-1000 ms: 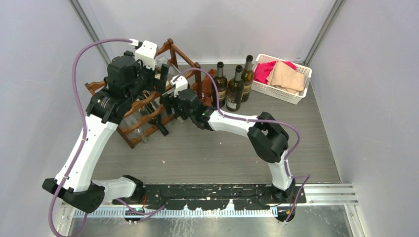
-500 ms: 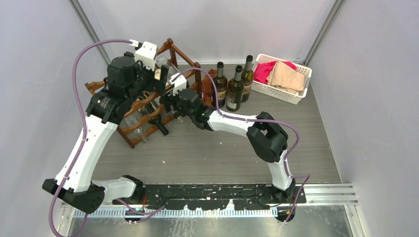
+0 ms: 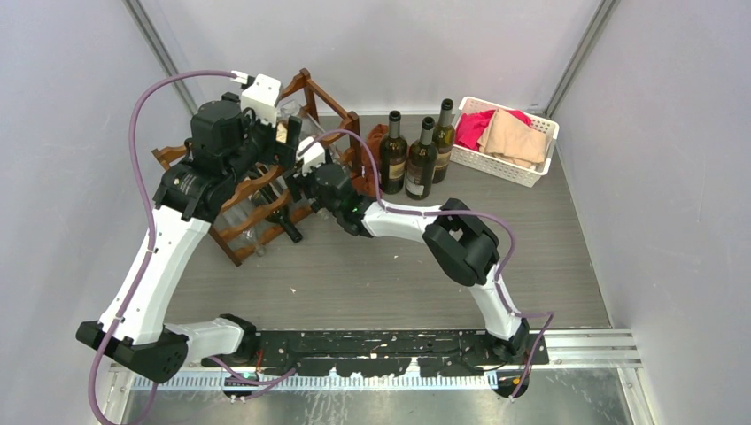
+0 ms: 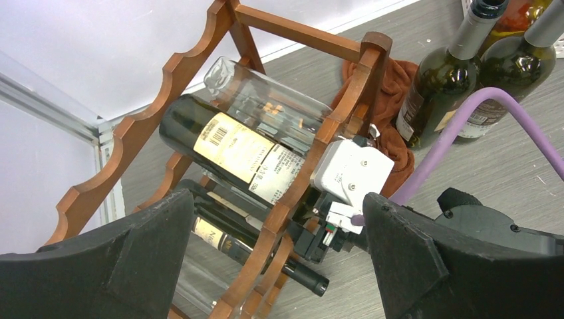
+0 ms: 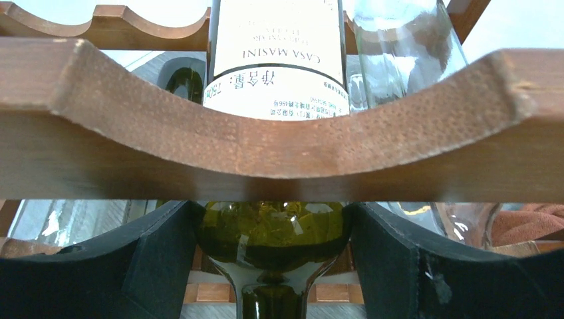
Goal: Put the wine bottle on the wine rack
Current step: Place the wine bottle in the wine rack.
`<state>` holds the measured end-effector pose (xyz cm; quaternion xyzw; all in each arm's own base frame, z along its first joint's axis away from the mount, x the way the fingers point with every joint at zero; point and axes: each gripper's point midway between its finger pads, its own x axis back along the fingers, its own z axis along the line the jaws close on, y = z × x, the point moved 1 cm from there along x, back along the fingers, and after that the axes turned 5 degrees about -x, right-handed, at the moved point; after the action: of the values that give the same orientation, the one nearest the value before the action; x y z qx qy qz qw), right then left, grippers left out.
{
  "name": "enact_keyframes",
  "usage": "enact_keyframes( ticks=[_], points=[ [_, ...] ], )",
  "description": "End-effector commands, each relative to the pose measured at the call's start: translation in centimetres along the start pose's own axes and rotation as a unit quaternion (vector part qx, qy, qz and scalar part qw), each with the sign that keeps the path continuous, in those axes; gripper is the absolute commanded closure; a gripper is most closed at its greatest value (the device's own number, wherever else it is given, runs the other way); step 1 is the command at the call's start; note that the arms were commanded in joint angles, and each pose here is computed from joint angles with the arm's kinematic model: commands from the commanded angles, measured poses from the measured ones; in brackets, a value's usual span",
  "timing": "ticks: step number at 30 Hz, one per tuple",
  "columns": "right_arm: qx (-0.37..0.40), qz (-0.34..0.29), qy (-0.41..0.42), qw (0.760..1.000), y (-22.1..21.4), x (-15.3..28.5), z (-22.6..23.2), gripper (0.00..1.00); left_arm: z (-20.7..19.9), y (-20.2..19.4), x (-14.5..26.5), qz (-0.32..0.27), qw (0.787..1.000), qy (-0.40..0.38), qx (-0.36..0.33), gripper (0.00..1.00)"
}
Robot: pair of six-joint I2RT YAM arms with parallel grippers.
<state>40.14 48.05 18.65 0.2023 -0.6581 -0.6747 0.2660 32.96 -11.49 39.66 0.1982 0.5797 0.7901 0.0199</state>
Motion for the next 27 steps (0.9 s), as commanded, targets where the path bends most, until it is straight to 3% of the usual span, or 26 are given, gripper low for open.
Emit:
enact_keyframes(
  ticks=[1,10,27],
  points=[
    [-0.035,-0.162,0.0,0.986,11.3,-0.2,0.7,0.97,0.8,1.8,0.5,-0.033,0.999,0.008,-0.004,0.04],
    [-0.033,-0.166,-0.011,0.985,11.2,-0.9,0.5,0.88,0.9,1.9,0.5,-0.034,0.999,0.008,-0.007,0.04],
    [-0.04,-0.175,-0.008,0.984,10.9,-1.3,0.5,0.49,1.1,2.1,1.2,-0.041,0.999,0.011,-0.006,0.04]
  ],
)
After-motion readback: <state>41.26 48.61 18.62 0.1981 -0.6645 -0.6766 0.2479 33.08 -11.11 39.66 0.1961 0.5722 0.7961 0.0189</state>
